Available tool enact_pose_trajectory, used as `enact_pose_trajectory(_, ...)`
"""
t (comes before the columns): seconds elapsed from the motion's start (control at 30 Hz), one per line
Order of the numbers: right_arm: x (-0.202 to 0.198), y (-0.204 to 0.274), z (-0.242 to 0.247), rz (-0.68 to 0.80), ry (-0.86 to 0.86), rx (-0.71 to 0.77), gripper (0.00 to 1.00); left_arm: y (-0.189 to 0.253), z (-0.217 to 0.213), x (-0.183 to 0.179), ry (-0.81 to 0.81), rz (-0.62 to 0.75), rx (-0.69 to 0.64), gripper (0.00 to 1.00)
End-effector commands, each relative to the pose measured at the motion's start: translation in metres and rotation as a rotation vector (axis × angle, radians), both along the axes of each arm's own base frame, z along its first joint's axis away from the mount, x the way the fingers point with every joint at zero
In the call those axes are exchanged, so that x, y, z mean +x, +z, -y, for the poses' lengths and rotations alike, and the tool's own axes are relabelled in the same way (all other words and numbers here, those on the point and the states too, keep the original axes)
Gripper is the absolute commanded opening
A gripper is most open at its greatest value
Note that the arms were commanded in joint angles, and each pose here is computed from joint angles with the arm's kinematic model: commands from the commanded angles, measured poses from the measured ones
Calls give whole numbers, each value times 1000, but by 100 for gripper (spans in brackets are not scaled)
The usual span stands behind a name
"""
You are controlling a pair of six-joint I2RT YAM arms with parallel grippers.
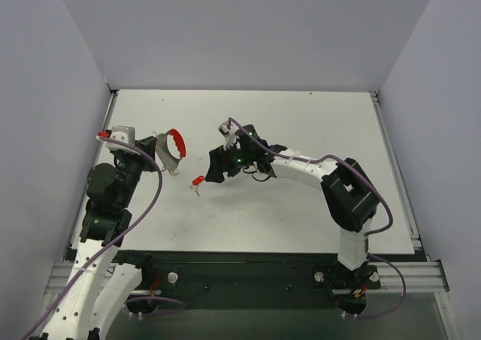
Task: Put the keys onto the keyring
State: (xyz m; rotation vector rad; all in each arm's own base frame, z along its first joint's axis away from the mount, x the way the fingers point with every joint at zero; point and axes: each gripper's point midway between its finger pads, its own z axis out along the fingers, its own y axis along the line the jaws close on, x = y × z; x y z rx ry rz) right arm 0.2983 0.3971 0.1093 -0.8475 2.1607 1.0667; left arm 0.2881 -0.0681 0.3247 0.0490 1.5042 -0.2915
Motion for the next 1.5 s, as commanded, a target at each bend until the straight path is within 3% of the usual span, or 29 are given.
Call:
enact_pose_trajectory(0.0, -6, 3, -44, -20, 73, 39, 67, 25, -12, -9, 30, 6, 31, 0)
enact_pose_trajectory(0.17, -14, -32, -65, 6, 68, -85, 59, 24, -18, -6, 43, -18, 53, 0)
enact_pose_trajectory(0.4, -9, -65, -73, 117, -17, -230, 56, 25, -26, 0, 43, -32, 64, 0)
enact_pose_trajectory(0.8, 13, -71, -61, 156, -130, -255, 54, 31, -25, 0, 34, -15, 60, 0)
enact_pose_trajectory(1.47, 29, -57, -85, 205, -117, -206, 48, 33, -17, -1, -7, -9, 51, 0)
